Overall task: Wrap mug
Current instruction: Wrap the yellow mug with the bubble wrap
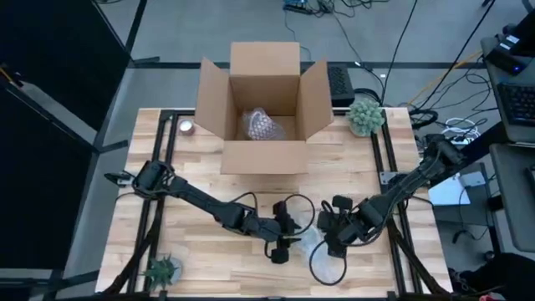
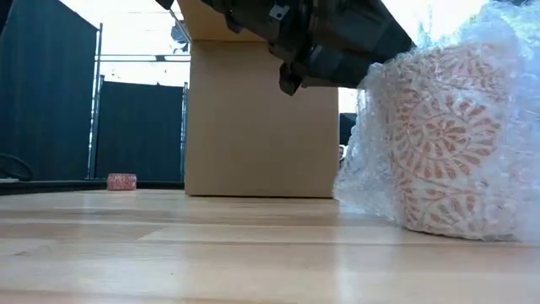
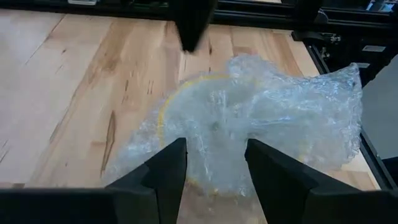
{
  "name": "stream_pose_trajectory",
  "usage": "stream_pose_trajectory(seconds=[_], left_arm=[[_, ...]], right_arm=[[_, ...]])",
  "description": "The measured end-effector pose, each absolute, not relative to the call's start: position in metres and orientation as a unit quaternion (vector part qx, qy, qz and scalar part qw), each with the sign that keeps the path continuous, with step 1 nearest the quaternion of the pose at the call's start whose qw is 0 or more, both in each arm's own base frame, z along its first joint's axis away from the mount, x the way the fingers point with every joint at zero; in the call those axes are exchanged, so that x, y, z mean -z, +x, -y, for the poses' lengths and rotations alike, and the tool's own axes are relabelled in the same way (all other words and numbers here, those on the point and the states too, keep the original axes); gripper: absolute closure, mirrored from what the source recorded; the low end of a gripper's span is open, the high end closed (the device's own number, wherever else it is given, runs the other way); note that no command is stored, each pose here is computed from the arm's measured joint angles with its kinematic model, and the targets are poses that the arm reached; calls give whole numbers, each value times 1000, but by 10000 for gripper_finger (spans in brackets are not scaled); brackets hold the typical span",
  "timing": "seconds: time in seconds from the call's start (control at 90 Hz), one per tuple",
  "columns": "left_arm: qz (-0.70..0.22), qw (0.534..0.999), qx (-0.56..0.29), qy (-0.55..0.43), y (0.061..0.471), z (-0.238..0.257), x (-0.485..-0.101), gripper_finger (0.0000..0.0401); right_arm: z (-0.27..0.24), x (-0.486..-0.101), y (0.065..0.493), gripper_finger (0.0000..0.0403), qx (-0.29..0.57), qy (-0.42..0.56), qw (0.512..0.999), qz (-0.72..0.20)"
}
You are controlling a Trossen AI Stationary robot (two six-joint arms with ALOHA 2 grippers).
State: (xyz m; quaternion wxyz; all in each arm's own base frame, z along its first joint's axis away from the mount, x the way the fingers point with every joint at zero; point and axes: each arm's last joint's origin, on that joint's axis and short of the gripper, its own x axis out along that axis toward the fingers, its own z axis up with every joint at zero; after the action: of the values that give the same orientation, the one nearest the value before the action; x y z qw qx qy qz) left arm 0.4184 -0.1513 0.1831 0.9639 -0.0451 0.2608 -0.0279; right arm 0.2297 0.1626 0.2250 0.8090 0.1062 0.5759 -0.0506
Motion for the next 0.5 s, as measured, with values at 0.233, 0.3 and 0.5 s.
stream_pose_trajectory(seconds=[0.233,0.3,0.5], left_arm=[[-262,964,28,-45,418,151,-183,241],[-265,963,27,-44,418,151,-182,241],[-268,962,27,-45,418,151,-180,241]], right_arm=[[-175,-232,240,403,0,115,849,-516],[-175,-240,245,403,0,103,864,-493],[-172,-239,255,403,-6,98,876,-473]])
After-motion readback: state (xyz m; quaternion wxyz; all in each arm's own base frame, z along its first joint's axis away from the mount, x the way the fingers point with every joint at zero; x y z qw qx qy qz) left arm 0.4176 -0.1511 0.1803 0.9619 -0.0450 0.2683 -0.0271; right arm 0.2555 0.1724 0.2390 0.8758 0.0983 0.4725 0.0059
